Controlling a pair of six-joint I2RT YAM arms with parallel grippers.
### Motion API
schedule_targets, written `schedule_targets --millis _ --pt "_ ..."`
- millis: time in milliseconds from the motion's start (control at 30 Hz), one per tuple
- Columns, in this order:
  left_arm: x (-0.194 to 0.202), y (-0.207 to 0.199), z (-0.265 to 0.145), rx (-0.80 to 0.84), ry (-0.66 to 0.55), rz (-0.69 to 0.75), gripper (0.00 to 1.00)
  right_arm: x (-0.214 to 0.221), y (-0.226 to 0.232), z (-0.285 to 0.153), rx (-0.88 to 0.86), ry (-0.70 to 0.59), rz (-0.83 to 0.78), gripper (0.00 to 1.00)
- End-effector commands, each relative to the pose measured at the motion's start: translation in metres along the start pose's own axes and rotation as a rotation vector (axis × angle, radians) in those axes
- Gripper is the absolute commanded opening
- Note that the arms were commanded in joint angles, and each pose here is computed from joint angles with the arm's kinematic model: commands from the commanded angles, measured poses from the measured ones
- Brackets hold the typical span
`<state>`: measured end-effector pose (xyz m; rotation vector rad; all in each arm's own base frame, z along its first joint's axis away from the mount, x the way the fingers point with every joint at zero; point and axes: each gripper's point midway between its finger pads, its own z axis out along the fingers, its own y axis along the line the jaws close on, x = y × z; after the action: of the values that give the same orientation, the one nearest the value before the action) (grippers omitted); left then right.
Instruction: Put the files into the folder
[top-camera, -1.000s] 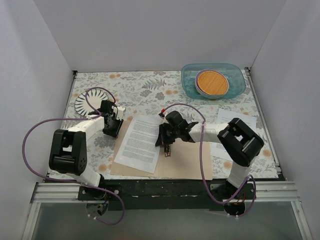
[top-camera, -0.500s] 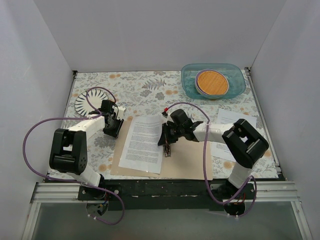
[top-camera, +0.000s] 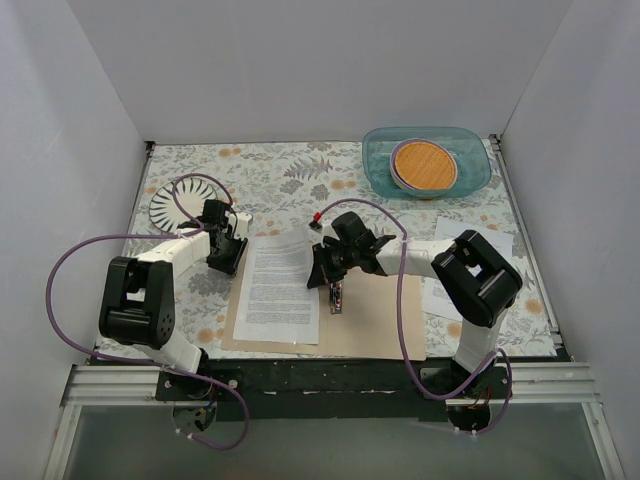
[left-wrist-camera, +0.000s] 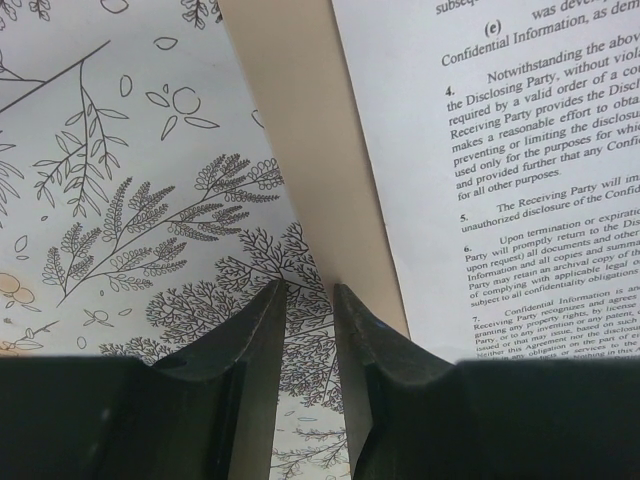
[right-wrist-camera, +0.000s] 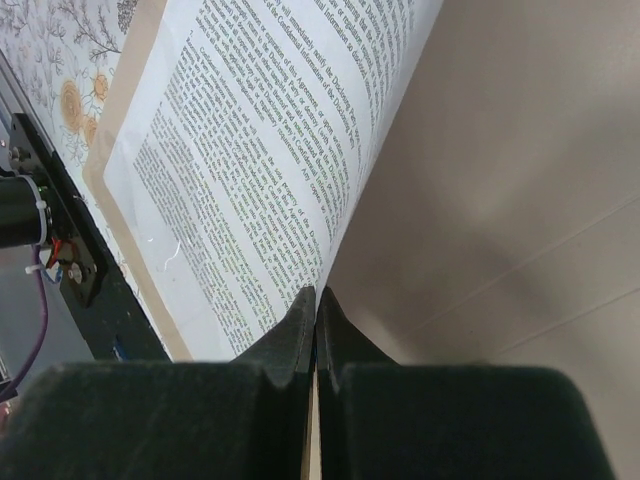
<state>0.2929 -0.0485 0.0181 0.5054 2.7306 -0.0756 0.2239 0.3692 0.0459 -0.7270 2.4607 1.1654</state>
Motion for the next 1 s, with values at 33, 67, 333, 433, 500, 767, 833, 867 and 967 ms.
schedule_targets --millis 33,67,333,433,500,767,833,867,967 --pt "0.028 -0.012 0.01 0.042 0.103 -0.007 0.25 0.002 0.006 0.001 -0.034 -0.005 -0.021 0.01" --pt "0.027 -0.012 0.01 0.043 0.102 -0.007 0.25 0.004 0.008 0.002 -0.04 -0.004 -0.018 0.01" --pt "0.027 -0.012 0.01 0.042 0.105 -0.002 0.25 0.009 0.026 0.016 -0.07 0.007 -0.024 0.01" --pt "0.027 -0.012 0.01 0.044 0.106 -0.001 0.25 0.01 0.029 0.019 -0.079 0.009 -0.024 0.01" --pt "0.027 -0.012 0.01 0.043 0.106 0.001 0.25 0.01 0.03 0.02 -0.081 0.01 -0.021 0.01" --pt "0.028 -0.013 0.01 0.048 0.11 -0.005 0.24 0.013 0.028 0.022 -0.069 0.009 -0.011 0.01" --pt "0.029 -0.014 0.01 0.05 0.111 -0.006 0.24 0.014 0.024 0.022 -0.046 0.003 -0.004 0.01" --pt "0.029 -0.013 0.01 0.049 0.113 -0.005 0.24 0.013 0.024 0.021 -0.039 -0.002 0.005 0.01" --pt "0.028 -0.013 0.01 0.047 0.11 -0.003 0.24 0.014 0.023 0.022 -0.034 -0.019 0.061 0.01"
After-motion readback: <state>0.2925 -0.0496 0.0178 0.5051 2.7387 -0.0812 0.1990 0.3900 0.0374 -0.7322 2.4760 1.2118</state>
